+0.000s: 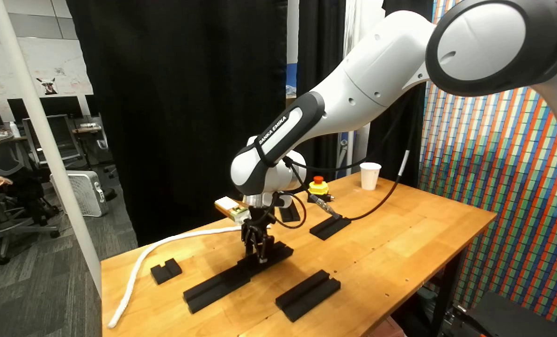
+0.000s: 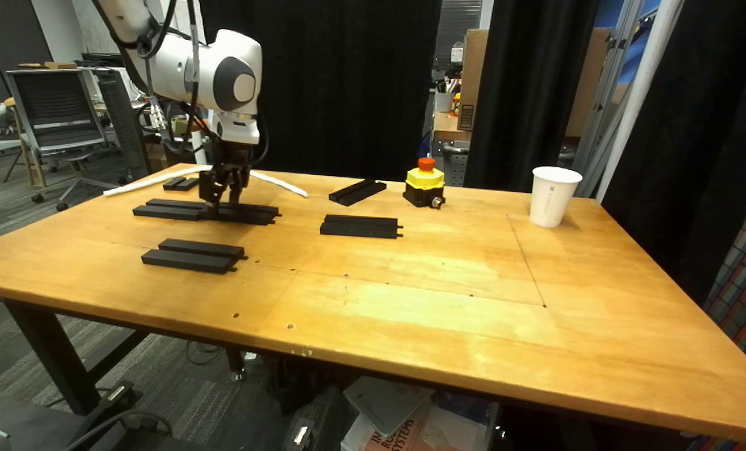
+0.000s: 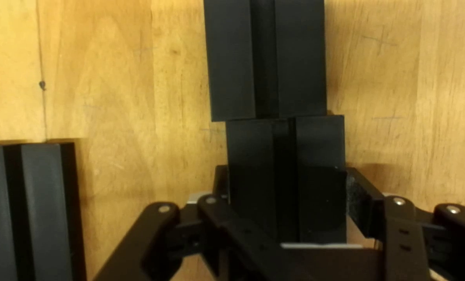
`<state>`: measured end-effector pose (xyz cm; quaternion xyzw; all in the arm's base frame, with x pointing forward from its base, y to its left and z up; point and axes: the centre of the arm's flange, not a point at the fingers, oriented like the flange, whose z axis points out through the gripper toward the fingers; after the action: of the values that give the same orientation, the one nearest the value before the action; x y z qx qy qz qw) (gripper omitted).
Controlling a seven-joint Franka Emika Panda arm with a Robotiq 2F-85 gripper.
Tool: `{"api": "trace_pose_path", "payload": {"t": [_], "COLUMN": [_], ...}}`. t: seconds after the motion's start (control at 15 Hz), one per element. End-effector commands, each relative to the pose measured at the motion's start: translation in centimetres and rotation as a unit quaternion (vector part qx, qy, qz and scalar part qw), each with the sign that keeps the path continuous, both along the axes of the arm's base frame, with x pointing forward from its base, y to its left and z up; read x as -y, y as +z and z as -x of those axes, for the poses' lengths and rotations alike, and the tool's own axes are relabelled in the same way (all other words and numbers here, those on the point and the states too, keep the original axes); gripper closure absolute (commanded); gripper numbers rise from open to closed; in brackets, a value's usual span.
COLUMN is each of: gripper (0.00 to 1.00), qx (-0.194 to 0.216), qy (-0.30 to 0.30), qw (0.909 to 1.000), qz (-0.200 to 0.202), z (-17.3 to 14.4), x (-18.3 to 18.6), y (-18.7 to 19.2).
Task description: Attach some of the black objects at their width to make one long black strip
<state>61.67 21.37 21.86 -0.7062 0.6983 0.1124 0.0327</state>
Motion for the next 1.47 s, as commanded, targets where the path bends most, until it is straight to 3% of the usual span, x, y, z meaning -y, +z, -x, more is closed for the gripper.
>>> {"api": "trace_pose_path", "payload": {"t": [0.0,1.4], "gripper": [0.53,0.53], "qx": [0.005,0.025], "qy": [-0.004,-0.005], "qw": [1.0,0.9997], "qz": [0.005,0.002], "z": [0.4,3.0], "x": [-0.6,0.4], "y": [0.5,0.5]}}
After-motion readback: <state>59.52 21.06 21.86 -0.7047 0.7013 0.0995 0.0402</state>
